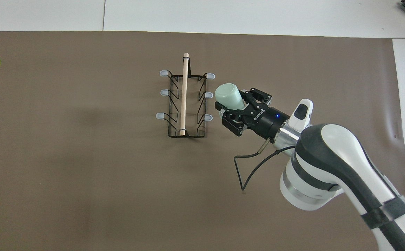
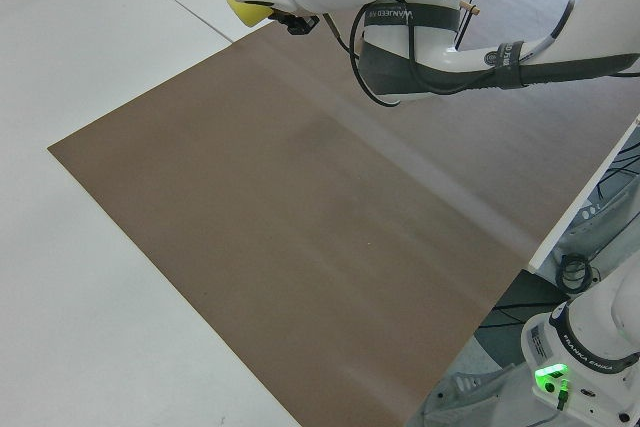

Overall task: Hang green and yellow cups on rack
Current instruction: 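Hang the green cup on a rack peg while the left gripper brings the yellow cup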

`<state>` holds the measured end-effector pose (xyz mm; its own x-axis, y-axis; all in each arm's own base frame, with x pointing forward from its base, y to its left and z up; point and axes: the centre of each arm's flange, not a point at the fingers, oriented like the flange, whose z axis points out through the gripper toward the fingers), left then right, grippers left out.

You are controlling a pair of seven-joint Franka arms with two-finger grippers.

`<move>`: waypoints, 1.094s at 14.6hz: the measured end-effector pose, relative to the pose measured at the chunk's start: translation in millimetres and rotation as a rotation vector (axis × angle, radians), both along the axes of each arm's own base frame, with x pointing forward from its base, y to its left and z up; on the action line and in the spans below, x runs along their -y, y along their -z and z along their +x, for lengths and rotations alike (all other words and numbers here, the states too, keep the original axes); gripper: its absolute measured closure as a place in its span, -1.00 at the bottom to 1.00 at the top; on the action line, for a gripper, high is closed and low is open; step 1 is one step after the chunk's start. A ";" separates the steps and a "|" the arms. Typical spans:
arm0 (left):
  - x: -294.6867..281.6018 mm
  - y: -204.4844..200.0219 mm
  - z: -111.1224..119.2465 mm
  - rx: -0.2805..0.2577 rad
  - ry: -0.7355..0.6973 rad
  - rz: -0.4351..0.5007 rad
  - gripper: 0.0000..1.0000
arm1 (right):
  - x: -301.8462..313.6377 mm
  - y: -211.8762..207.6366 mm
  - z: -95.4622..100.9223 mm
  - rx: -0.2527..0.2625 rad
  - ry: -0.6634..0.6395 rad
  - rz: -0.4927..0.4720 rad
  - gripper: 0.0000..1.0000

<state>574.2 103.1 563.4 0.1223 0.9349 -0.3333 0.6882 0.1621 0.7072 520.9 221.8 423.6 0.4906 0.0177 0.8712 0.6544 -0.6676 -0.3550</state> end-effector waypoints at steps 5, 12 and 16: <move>54.7 -11.7 -0.1 -0.004 0.147 0.167 -0.41 | -28.6 13.2 -19.7 0.053 0.046 0.130 -0.38; 114.8 -11.3 -0.5 -0.031 0.287 0.380 -0.41 | -38.5 44.5 -23.3 0.159 0.065 0.212 -0.38; 153.8 -12.1 -2.7 -0.046 0.330 0.483 -0.41 | -38.1 57.8 -20.0 0.193 0.047 0.194 -0.38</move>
